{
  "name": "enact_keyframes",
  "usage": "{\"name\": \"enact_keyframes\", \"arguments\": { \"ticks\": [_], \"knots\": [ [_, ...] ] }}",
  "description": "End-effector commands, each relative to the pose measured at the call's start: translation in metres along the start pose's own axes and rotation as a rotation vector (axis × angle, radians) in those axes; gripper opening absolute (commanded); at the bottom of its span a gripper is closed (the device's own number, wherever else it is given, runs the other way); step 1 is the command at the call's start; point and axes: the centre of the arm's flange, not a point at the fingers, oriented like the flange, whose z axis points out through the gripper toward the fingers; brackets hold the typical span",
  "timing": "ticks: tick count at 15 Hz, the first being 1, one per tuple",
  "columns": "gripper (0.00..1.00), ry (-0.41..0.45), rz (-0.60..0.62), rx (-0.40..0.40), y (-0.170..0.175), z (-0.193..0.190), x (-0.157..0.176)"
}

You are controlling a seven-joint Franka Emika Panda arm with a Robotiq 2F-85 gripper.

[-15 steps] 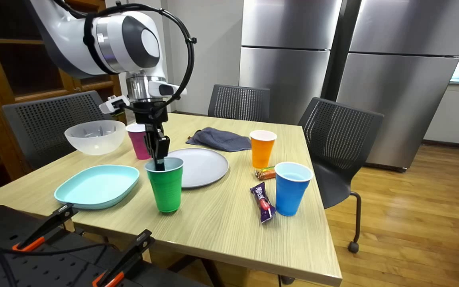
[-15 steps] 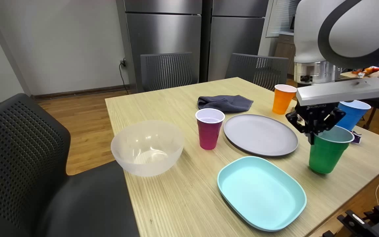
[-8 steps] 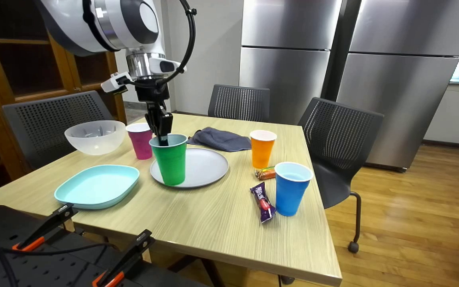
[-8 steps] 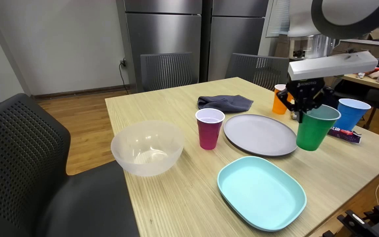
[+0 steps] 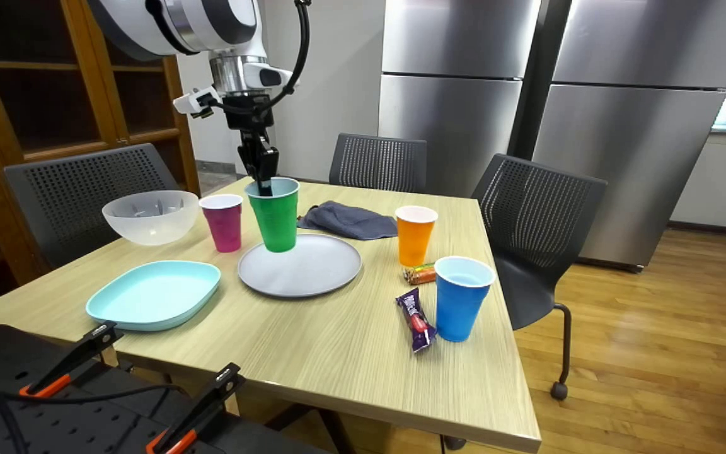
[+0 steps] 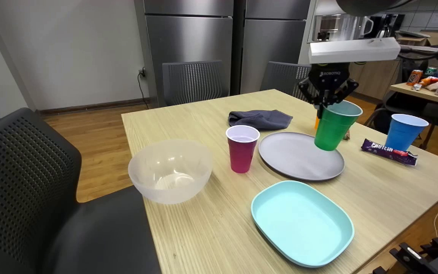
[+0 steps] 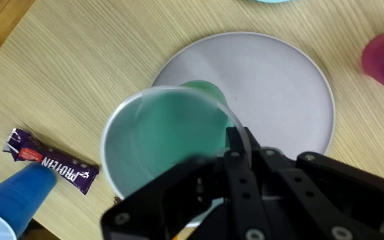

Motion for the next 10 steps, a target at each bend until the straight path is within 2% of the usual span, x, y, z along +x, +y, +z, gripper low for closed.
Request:
{"name": "enact_keyframes", "arguments": {
  "ticks": [1,10],
  "knots": [
    [0.01,-0.012,-0.017,-0.003,-0.028,-0.010,0.040],
    [0.01,-0.006,-0.127,-0.022,-0.075,-0.007,0.113]
  ]
}}
